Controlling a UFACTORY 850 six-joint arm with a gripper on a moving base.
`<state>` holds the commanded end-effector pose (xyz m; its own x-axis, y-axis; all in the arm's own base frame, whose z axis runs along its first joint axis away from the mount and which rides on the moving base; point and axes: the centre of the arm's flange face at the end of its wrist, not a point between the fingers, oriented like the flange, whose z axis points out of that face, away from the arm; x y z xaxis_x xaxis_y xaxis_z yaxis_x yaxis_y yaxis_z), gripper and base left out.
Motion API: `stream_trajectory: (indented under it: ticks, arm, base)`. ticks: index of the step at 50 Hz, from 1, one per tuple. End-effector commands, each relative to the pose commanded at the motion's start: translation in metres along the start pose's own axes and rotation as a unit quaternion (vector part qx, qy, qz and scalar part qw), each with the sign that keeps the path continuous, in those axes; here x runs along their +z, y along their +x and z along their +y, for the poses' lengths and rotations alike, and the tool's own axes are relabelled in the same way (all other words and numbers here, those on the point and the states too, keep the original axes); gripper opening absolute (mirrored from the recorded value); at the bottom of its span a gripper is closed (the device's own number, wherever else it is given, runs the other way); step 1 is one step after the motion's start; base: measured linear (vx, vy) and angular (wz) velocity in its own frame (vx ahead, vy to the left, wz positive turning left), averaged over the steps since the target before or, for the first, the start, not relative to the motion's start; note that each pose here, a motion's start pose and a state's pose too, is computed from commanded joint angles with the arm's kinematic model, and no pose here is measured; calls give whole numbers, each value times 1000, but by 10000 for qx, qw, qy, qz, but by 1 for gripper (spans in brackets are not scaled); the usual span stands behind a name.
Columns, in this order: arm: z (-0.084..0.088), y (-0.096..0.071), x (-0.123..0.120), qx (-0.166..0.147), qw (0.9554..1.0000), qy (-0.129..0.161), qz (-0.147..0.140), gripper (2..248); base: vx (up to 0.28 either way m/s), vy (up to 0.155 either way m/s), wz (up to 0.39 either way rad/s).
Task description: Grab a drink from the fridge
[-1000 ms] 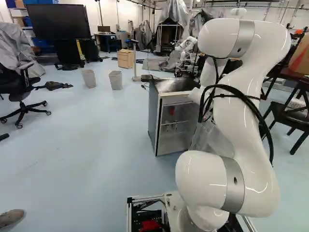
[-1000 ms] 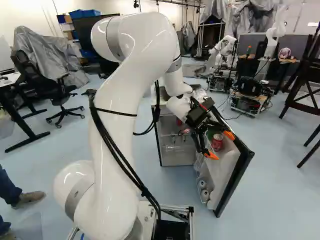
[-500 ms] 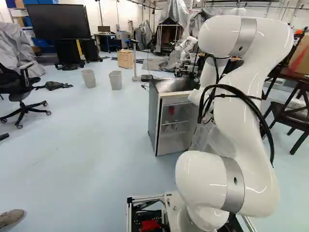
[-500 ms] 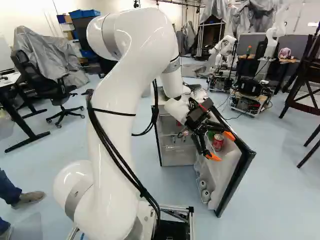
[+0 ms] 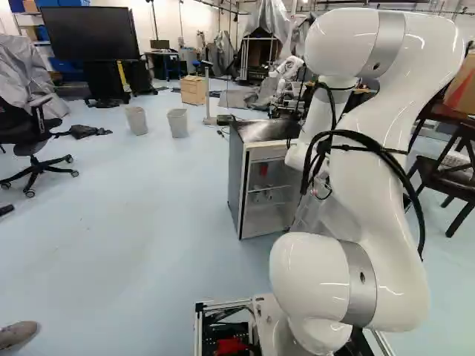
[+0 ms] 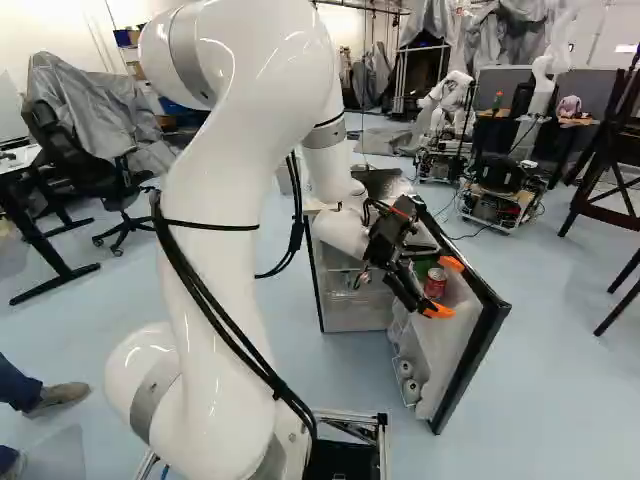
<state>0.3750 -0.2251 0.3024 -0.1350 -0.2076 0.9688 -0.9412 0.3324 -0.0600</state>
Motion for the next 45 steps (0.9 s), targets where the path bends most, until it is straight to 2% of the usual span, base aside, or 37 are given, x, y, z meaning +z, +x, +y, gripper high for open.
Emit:
stream_trajectory:
  ticks: [10, 21, 34, 45]
  arm:
    - [15, 1, -6, -287, 9981, 532, 74, 247]
    - [30, 3, -9, -553, 9926, 1071, 145, 247]
    - [42, 7, -8, -799, 9830, 1640, 220, 247]
    - [46, 10, -7, -968, 9722, 2115, 278, 247]
  base:
    - [0, 0, 0]
    - [0, 0, 0]
    - [0, 0, 0]
    - [0, 0, 0]
